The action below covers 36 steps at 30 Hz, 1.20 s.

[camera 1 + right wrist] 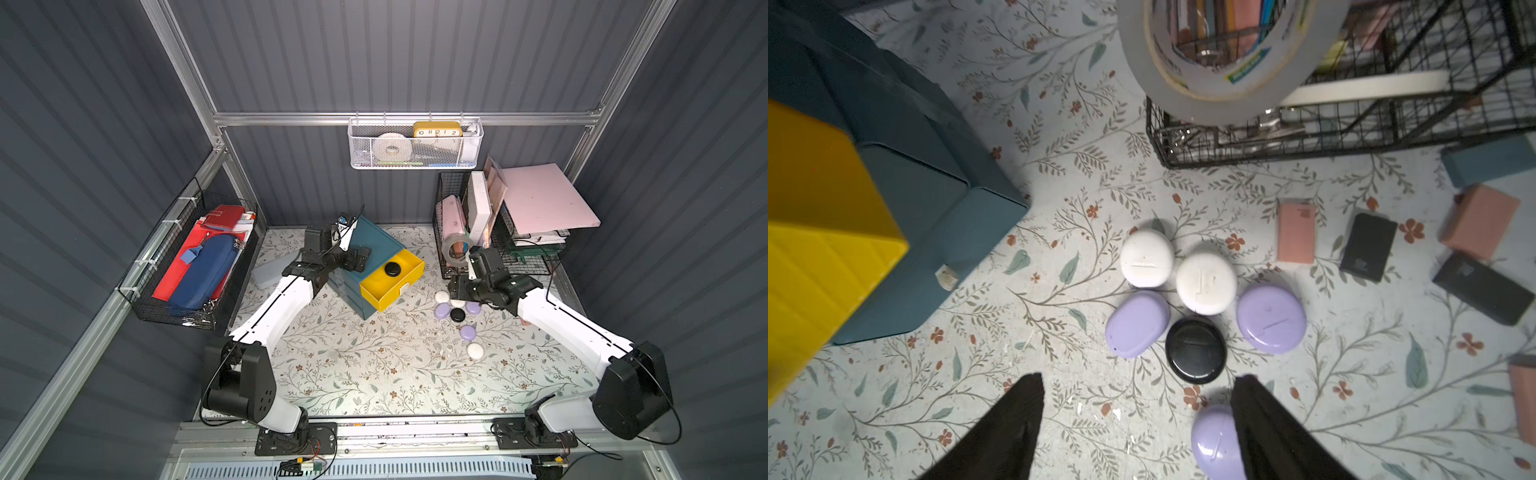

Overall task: Put the bluetooth earphones in the drawer according to color
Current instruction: Pick up the Bluetooth earphone from the center of the board.

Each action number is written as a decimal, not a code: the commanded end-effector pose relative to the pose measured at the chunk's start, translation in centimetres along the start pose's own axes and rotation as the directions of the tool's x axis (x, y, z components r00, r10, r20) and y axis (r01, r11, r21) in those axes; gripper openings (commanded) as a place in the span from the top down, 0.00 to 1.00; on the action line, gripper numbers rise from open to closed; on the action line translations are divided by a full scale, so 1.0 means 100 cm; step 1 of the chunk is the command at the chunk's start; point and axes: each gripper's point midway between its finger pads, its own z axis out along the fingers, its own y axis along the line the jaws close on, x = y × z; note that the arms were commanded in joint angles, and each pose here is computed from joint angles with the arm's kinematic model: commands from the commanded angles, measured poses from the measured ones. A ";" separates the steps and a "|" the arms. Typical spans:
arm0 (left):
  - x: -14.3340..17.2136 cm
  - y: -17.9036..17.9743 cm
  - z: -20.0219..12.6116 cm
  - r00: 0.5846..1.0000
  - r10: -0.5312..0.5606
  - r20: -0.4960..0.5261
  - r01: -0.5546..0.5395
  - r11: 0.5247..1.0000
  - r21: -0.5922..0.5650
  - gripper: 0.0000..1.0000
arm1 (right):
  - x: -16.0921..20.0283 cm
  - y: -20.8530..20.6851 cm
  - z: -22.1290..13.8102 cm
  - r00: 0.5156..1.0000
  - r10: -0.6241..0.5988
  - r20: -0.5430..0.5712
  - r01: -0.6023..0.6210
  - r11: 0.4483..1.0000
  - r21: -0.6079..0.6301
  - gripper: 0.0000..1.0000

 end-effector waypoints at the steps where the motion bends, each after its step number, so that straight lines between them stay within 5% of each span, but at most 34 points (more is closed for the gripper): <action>1: 0.038 -0.012 0.008 0.989 -0.044 -0.141 0.051 0.998 0.046 0.01 | 0.018 -0.021 0.017 0.994 0.071 -0.088 -0.066 0.996 0.067 0.25; 36: 0.044 -0.008 0.011 0.986 -0.037 -0.162 0.041 0.999 0.020 0.01 | 0.072 -0.040 0.091 0.941 0.112 -0.319 -0.074 0.989 0.127 0.29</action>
